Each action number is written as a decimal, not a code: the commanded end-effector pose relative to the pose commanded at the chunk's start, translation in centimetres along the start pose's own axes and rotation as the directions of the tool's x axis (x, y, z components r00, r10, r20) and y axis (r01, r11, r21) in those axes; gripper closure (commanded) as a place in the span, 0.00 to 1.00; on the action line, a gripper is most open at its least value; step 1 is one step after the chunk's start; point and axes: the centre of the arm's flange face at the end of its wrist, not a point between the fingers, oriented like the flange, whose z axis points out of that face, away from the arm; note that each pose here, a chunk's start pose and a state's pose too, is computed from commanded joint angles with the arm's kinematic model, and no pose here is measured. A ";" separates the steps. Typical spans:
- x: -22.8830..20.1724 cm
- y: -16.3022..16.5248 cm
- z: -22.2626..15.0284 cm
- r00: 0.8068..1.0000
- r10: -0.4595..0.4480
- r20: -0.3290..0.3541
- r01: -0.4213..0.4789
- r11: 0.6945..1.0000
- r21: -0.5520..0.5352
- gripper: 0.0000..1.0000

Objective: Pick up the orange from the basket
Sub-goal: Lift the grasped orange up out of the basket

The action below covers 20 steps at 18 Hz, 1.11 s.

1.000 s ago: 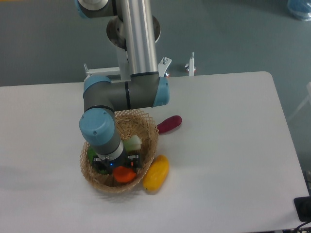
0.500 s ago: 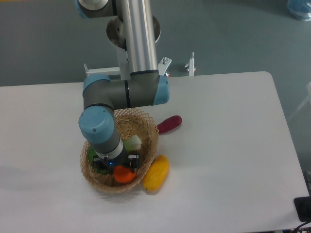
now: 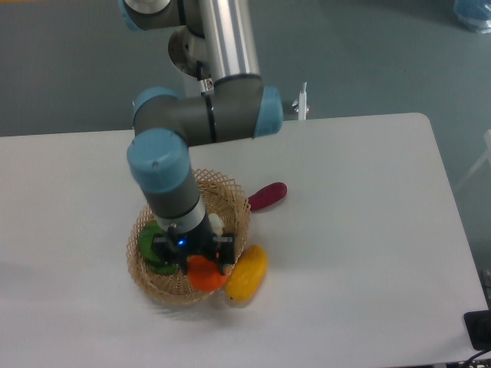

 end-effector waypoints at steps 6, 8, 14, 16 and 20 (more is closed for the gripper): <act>-5.1 2.0 -2.8 0.995 0.092 -0.022 -0.093 0.996 -0.008 0.35; -6.2 2.6 -3.5 0.992 0.117 -0.047 -0.117 0.993 -0.015 0.35; -8.3 3.5 -4.2 0.992 0.113 -0.056 -0.114 0.993 -0.010 0.35; -8.8 3.8 -4.0 0.990 0.129 -0.062 -0.130 0.991 -0.017 0.35; -9.1 4.2 -4.7 0.987 0.146 -0.064 -0.147 0.989 -0.022 0.35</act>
